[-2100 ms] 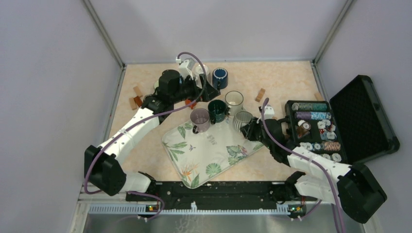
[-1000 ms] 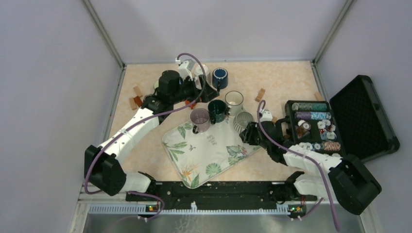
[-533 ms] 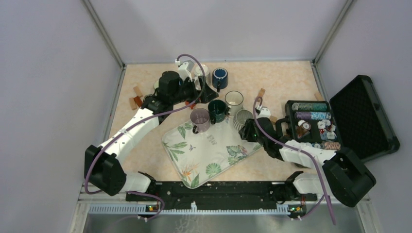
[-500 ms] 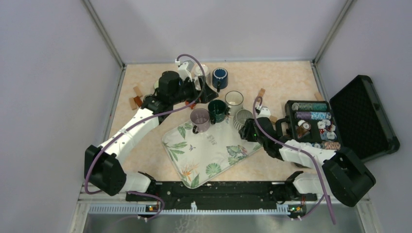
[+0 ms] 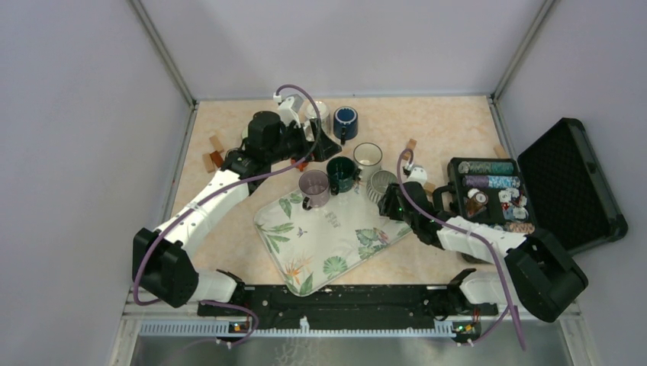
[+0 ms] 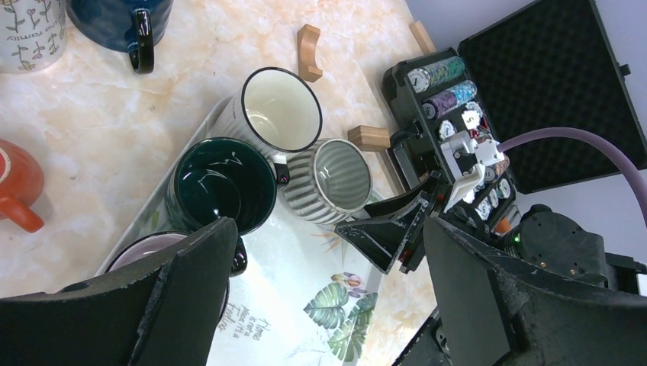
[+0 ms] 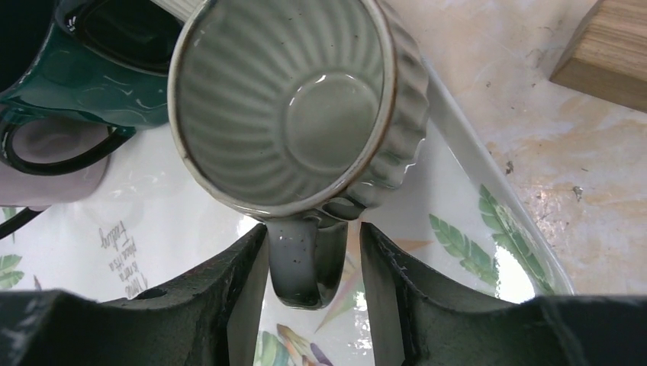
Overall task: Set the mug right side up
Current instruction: Place the cup on the tray, then turn over the cup at the center of the board.
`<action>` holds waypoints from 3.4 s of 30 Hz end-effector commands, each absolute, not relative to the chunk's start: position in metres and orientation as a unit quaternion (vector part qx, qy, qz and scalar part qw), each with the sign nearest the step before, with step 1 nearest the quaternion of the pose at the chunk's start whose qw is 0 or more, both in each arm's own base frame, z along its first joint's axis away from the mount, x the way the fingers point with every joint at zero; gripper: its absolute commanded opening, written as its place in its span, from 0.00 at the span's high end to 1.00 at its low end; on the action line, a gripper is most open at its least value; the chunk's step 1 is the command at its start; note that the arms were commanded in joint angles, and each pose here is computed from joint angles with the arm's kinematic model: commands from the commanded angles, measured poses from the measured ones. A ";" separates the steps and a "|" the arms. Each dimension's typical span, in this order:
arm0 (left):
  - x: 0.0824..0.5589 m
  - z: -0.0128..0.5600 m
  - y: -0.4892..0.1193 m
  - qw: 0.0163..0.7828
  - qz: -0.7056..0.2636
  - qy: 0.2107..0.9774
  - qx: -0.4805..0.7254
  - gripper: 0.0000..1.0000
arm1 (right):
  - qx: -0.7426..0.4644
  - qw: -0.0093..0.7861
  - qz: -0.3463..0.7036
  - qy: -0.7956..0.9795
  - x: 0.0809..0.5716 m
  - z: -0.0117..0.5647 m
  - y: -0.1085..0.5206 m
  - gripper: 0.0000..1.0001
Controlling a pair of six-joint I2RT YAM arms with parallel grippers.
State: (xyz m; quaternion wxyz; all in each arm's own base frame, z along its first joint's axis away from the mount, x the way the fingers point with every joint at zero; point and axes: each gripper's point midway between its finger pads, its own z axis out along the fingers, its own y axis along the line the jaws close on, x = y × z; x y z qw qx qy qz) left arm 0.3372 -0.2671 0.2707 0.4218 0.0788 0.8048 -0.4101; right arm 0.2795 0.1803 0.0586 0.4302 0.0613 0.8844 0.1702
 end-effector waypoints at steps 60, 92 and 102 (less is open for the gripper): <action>0.448 0.243 -0.224 0.492 -0.208 0.838 0.109 0.02 | 0.038 0.476 0.232 0.847 0.286 0.195 0.186 0.01; 0.548 0.154 -0.211 0.426 -0.109 0.868 0.231 0.23 | 0.028 0.490 0.256 0.833 0.292 0.224 0.197 0.01; 0.550 0.141 -0.211 0.416 -0.111 0.873 0.231 0.36 | 0.028 0.483 0.255 0.837 0.294 0.218 0.199 0.01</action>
